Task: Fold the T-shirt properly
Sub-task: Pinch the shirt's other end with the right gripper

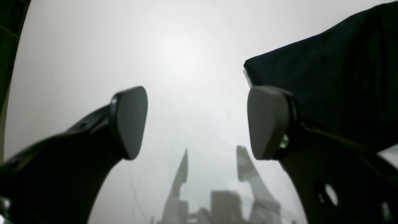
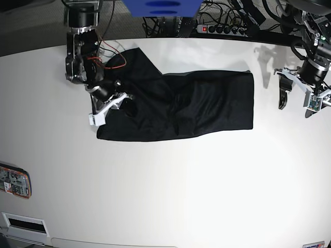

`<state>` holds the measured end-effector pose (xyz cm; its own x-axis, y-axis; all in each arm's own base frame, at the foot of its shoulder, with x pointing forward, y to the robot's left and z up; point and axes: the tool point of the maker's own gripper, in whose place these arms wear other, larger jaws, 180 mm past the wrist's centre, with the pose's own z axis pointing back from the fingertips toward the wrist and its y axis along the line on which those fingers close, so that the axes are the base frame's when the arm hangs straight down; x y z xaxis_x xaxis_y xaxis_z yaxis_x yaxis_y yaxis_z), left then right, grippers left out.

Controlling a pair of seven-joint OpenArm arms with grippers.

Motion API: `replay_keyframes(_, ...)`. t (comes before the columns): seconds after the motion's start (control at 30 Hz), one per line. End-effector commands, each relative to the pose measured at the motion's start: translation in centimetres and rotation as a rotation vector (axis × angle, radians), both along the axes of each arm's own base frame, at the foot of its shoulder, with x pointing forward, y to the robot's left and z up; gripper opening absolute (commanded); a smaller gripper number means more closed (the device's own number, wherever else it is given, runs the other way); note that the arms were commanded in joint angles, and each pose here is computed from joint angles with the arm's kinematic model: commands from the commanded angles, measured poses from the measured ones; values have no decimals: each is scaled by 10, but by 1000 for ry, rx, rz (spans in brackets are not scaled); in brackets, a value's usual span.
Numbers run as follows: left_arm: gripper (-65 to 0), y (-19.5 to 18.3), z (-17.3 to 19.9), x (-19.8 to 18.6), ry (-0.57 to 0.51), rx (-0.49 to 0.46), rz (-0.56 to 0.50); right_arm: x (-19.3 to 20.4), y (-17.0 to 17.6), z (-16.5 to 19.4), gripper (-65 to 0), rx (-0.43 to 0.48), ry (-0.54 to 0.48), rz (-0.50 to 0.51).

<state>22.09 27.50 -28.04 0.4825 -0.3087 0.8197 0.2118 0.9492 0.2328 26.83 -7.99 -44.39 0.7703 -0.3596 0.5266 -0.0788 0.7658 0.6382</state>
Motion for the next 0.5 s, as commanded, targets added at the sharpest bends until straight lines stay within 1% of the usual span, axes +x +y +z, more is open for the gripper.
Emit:
replay_keyframes(0.0, -174, 1, 11, 3, -39, 6, -8, -17, -2, -18, -650, -67, 90, 46)
replay_keyframes(0.23, -174, -1, 10, 4, -38, 3, -8, -13, -10, -16, -650, -78, 82, 34)
replay_keyframes(0.33, -175, -1, 10, 4, -39, 2, -8, -4, -34, -12, -650, -142, 71, 49)
replay_keyframes(0.4, -175, -1, 10, 4, -41, 1, -8, 3, -41, -8, -650, -167, 81, 77)
replay_keyframes(0.47, -175, 0, 7, 4, -33, -6, -1, 18, -49, 1, -650, -195, 68, 98)
